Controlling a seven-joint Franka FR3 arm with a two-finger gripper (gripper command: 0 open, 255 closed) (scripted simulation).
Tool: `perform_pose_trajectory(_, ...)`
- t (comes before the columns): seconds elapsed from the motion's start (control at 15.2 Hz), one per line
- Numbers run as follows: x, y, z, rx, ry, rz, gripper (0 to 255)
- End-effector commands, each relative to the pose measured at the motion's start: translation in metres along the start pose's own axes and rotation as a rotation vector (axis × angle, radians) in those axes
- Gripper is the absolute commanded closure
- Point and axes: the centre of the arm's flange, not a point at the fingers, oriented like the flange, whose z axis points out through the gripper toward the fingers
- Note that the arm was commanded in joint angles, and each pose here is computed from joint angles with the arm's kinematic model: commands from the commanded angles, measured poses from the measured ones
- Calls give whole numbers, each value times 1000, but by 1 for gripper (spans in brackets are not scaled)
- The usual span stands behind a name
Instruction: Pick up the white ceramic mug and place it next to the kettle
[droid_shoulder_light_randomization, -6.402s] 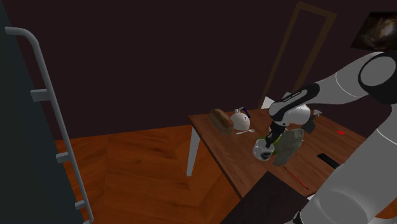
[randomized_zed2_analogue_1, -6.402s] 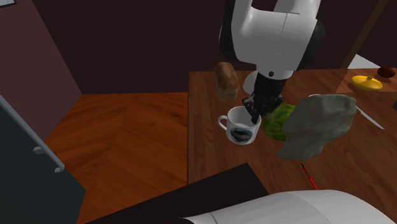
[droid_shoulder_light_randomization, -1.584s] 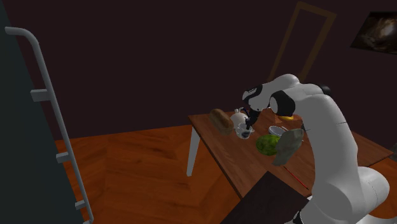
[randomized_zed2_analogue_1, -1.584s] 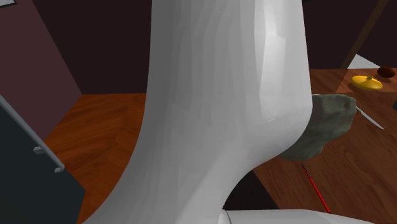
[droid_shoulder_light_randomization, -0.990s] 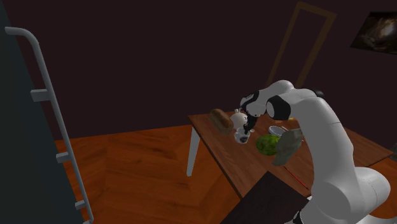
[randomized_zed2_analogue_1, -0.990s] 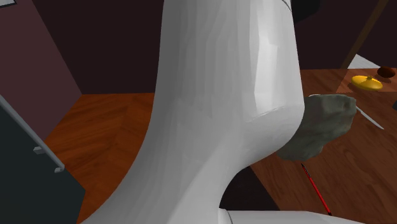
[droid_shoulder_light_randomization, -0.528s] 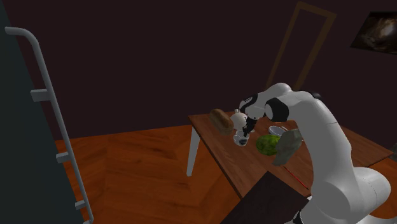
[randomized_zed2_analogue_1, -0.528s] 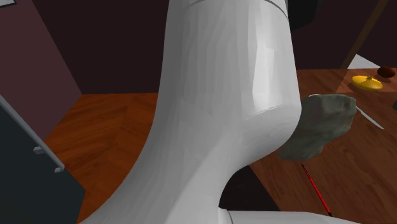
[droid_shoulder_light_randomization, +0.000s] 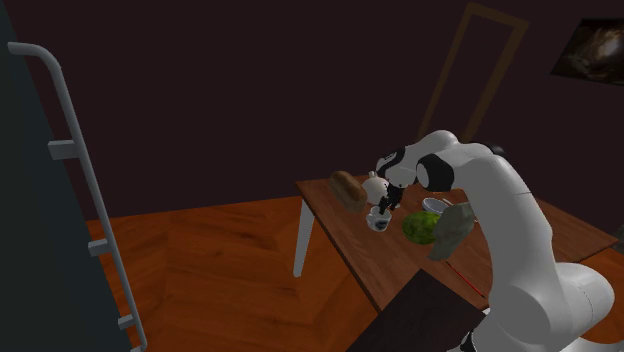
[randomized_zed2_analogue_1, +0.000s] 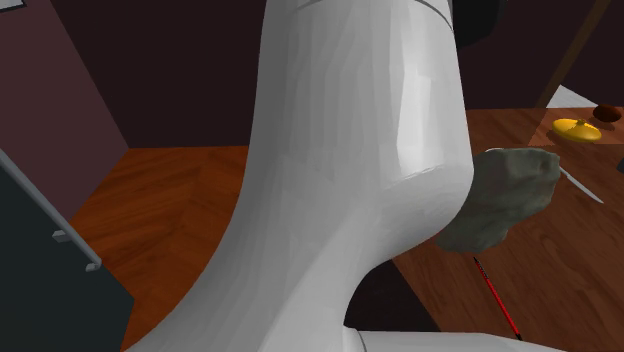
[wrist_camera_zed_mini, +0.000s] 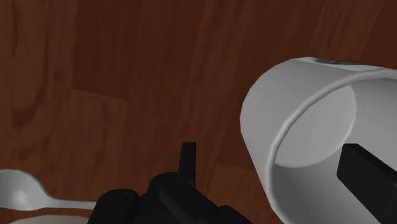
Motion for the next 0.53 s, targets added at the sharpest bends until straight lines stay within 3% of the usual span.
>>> perform_pose_trajectory(0.0, 0, 0, 0, 0, 0, 0, 0)
perform_pose_trajectory(0.07, 0, 0, 0, 0, 0, 0, 0)
perform_pose_trajectory(0.33, 0, 0, -50, 0, 0, 0, 0)
perform_pose_trajectory(0.46, 0, 0, -50, 0, 0, 0, 0)
